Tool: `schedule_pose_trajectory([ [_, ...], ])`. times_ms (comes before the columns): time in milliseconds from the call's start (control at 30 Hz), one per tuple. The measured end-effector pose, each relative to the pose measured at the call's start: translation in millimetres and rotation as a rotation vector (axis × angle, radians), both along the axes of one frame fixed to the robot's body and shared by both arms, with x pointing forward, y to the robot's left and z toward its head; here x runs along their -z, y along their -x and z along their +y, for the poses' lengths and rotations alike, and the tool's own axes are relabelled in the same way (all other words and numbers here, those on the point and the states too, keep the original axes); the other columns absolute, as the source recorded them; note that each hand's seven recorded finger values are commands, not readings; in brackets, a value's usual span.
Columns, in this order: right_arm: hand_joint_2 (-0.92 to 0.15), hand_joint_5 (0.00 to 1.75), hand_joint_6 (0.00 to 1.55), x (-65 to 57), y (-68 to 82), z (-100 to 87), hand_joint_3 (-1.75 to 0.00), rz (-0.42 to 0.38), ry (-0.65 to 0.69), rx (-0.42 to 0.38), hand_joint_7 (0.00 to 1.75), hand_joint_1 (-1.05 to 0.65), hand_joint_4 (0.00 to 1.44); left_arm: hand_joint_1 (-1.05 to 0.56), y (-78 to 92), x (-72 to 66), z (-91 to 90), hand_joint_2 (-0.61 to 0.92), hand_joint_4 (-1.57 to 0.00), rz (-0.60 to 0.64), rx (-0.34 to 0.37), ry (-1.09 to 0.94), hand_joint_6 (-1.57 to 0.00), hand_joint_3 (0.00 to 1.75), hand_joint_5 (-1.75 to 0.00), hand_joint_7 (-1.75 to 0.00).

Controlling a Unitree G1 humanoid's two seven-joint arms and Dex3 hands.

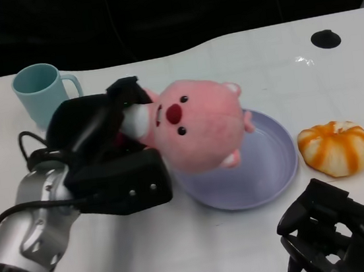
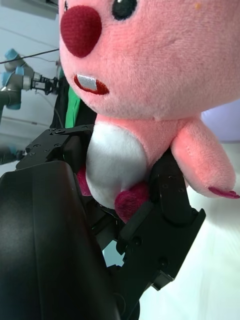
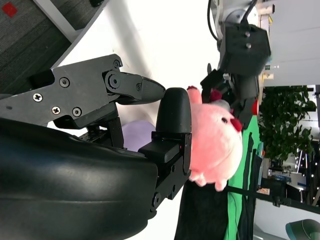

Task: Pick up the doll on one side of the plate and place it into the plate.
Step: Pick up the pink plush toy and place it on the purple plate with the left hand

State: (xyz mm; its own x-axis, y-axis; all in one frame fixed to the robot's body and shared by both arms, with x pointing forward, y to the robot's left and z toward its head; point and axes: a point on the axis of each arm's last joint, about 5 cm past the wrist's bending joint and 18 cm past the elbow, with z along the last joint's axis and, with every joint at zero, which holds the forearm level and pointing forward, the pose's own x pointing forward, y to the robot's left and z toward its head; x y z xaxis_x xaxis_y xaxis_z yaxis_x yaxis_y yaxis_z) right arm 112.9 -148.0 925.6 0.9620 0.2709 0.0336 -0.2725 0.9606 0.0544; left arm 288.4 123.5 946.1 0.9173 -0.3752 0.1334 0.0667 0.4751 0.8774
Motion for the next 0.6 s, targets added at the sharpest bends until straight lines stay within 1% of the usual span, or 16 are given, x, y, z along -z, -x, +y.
schedule_pose_trajectory([
  [100,-0.92,1.7,0.5,-0.3,0.1,0.0,-0.5,0.001,0.001,0.001,1.57,-0.37,0.6,-0.15,-2.3,-4.5,-14.5,0.38,-0.92,0.015,0.028,-0.001,-0.7,1.07,-1.75,-1.75],
  [167,-0.92,1.7,0.5,-0.3,0.2,0.0,-0.5,0.002,0.001,0.001,1.56,-0.37,0.6,-0.17,-3.9,-7.0,-22.4,0.43,-0.91,0.021,0.041,-0.004,-0.68,1.0,-1.75,-1.74],
  [200,-0.92,1.7,0.5,-0.3,0.3,0.0,-0.5,0.002,0.001,0.002,1.56,-0.37,0.6,-0.18,-5.0,-7.8,-27.2,0.47,-0.91,0.029,0.046,-0.008,-0.71,0.94,-1.75,-1.67],
  [267,-0.92,1.7,0.5,-0.6,0.5,0.0,-0.5,0.001,0.0,0.001,1.56,-0.37,0.6,-0.18,-5.8,-8.1,-35.7,0.5,-0.9,0.044,0.052,-0.02,-0.73,0.92,-1.75,-1.63],
  [333,-0.92,1.7,0.51,-1.1,0.6,0.0,-0.5,-0.001,0.0,0.002,1.57,-0.37,0.6,-0.18,-6.4,-5.8,-42.4,0.51,-0.91,0.066,0.059,-0.029,-0.73,1.0,-1.75,-1.72],
  [400,-0.92,1.69,0.51,-1.1,0.9,0.0,-0.5,-0.001,0.0,0.002,1.56,-0.37,0.6,-0.18,-6.8,-3.3,-48.4,0.51,-0.91,0.086,0.063,-0.037,-0.73,1.04,-1.75,-1.74],
  [600,-0.92,1.69,0.51,-1.7,1.7,0.0,-0.5,-0.002,0.0,0.003,1.56,-0.38,0.6,-0.19,-9.8,-1.1,-61.8,0.49,-0.91,0.118,0.077,-0.056,-0.71,1.03,-1.75,-1.75],
])
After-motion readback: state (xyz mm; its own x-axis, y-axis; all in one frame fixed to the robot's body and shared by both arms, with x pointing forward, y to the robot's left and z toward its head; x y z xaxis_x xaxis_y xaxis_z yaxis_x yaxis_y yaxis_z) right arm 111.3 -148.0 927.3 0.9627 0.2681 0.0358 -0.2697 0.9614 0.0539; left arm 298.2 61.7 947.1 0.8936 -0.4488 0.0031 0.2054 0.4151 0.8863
